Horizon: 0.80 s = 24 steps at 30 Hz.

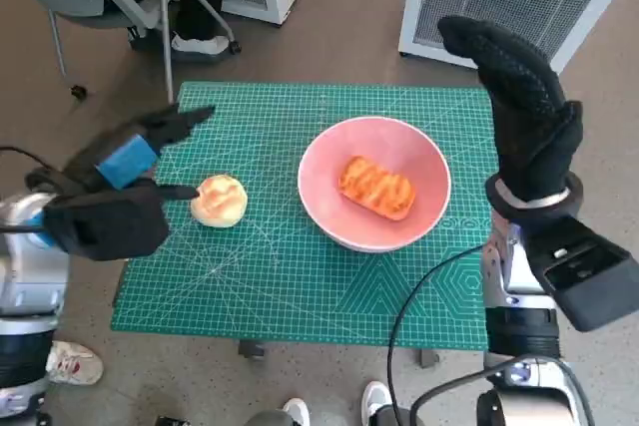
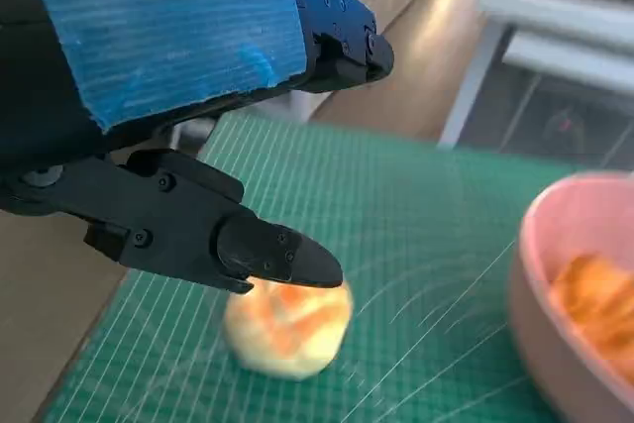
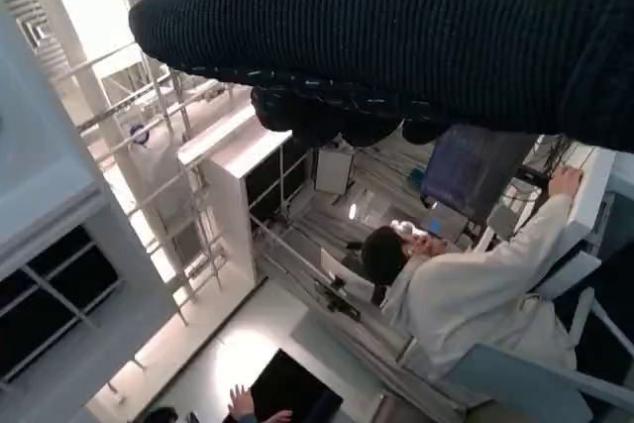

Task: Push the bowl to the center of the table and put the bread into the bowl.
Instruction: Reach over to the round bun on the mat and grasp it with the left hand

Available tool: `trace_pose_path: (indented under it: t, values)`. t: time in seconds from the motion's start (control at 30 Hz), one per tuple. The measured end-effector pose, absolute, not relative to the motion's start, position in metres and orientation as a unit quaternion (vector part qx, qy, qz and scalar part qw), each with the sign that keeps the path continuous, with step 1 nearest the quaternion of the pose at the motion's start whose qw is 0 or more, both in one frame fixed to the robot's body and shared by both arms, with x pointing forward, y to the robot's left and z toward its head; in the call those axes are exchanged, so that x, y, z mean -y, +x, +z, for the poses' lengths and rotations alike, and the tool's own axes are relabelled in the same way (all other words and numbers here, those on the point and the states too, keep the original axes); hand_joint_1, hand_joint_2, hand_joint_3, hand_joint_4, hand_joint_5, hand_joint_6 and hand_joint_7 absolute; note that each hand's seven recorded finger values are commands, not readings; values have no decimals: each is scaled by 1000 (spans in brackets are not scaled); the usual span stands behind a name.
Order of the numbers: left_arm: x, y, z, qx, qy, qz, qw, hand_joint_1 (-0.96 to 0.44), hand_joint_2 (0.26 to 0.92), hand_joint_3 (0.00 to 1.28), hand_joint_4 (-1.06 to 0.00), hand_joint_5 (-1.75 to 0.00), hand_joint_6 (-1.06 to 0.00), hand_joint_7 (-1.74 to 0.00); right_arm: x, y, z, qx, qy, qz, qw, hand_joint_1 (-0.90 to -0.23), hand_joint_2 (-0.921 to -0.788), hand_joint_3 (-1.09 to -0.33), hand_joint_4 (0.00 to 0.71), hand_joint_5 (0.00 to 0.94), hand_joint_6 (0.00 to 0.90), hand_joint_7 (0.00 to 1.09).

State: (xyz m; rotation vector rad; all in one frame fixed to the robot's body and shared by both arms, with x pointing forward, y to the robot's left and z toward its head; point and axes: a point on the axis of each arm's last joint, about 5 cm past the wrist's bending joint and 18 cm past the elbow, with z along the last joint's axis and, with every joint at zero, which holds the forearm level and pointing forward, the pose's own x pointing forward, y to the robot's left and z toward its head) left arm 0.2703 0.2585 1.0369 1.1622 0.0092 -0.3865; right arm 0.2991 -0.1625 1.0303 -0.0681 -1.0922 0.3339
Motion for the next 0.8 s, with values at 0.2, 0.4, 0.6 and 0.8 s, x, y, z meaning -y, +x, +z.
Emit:
trace_pose_path:
  t: [0.2, 0.4, 0.6, 0.8]
  values:
    - [-257, 276, 1020, -49, 551, -194, 810, -330, 890, 0, -239, -19, -363, -59, 163, 300, 1030, 517, -35, 161, 840, -565, -921, -854, -1, 496, -1, 663]
    - [-252, 282, 1005, -82, 550, -210, 804, -296, 889, 0, -293, -29, -389, -68, 163, 300, 1031, 518, -37, 162, 839, -563, -921, -859, -1, 498, -1, 664]
    - [-247, 290, 993, -113, 554, -222, 794, -276, 892, 1, -376, -46, -436, -90, 163, 300, 1031, 519, -39, 162, 838, -563, -921, -861, -1, 497, -1, 664]
    - [-245, 296, 983, -139, 560, -224, 785, -244, 896, 2, -511, -56, -522, -135, 164, 300, 1032, 522, -42, 160, 837, -563, -921, -859, -1, 497, -1, 664]
